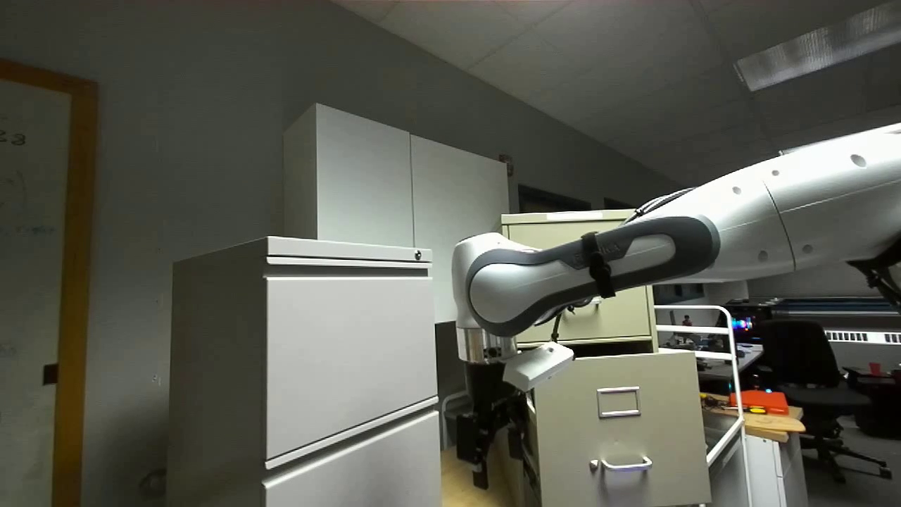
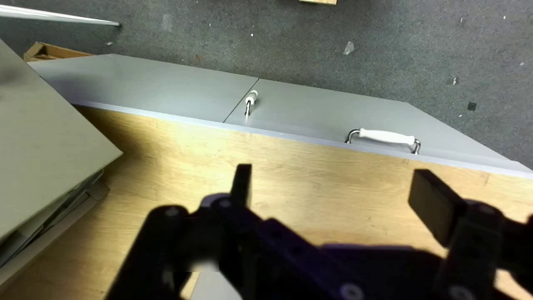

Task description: Close the bottom drawer on the right

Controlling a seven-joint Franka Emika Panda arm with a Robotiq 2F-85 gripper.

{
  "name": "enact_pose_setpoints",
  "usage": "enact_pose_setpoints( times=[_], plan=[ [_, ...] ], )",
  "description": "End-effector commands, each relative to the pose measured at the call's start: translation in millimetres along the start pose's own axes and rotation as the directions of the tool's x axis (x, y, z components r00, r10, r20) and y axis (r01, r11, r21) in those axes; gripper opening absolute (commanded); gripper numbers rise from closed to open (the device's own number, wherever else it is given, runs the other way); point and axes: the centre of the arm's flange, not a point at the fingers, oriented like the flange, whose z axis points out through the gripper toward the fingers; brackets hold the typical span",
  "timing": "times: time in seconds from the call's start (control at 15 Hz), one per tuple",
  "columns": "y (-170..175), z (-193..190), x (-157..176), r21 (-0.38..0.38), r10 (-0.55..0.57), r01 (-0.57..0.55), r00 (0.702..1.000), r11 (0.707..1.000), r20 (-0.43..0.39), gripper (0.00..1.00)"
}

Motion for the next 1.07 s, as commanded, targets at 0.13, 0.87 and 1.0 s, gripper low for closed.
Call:
enact_pose_setpoints(
  times=[0.13, 0.87, 1.0],
  plan=[
    [39.3, 10.3, 16.4, -0.01, 0.242, -0.242, 0.97, 0.97, -0.021, 0.5],
    [150.1, 85.0, 21.7, -0.002, 0.745, -0.753, 0.651, 0.658, -0.146, 0.0],
    [159.7, 93.7, 15.3, -0.001, 0.805, -0.818, 0.566, 0.575, -0.177, 0.0]
  ],
)
